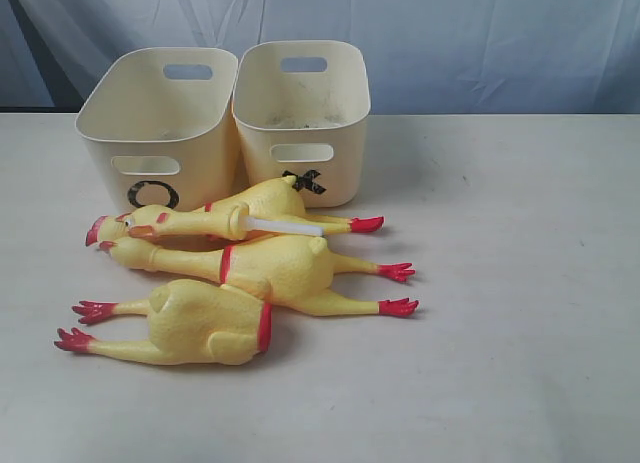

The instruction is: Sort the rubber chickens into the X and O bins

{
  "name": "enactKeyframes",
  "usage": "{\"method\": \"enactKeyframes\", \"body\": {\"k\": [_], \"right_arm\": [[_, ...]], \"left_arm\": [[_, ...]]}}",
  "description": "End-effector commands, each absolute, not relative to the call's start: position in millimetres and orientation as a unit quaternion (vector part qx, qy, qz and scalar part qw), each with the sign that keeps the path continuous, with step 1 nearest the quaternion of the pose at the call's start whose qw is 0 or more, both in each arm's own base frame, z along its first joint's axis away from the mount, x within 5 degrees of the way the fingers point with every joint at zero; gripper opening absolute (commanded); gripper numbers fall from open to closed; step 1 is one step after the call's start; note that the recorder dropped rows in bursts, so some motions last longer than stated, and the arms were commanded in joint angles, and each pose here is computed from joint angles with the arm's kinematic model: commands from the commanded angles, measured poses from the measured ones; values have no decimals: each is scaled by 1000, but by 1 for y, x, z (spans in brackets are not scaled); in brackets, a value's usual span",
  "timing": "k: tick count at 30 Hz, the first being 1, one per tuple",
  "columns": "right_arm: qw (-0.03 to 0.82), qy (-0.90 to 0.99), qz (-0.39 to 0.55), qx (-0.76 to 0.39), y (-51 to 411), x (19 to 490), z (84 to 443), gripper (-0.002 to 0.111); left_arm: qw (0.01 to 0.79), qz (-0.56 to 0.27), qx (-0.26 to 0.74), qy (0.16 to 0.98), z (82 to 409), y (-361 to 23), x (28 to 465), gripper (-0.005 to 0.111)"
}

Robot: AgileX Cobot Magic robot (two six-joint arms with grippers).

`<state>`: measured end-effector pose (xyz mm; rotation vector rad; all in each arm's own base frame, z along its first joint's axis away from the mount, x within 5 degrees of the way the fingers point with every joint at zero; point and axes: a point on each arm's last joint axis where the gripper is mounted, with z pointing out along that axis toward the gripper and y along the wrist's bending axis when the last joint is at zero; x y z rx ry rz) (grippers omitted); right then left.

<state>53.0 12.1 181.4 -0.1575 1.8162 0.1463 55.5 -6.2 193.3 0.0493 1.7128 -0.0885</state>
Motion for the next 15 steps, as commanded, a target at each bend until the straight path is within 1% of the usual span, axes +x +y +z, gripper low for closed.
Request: {"method": "enactKeyframes", "body": {"k": [1,4,6,10,15], "right_arm": [[619,780,62,-65,12,53,185,0],[619,780,62,-65,12,53,185,0],[619,780,62,-65,12,53,185,0],[619,780,62,-65,12,53,185,0],[619,780,63,-65,12,53,185,0]], "left_arm": [[694,-46,6,719,202,-5,56,0],[731,-41,-1,681,212,-3,56,0],[743,-38,-3,668,215,-3,56,0],[744,-34,1,667,215,-2,56,0],[747,30,60,661,216,-3,56,0]]}}
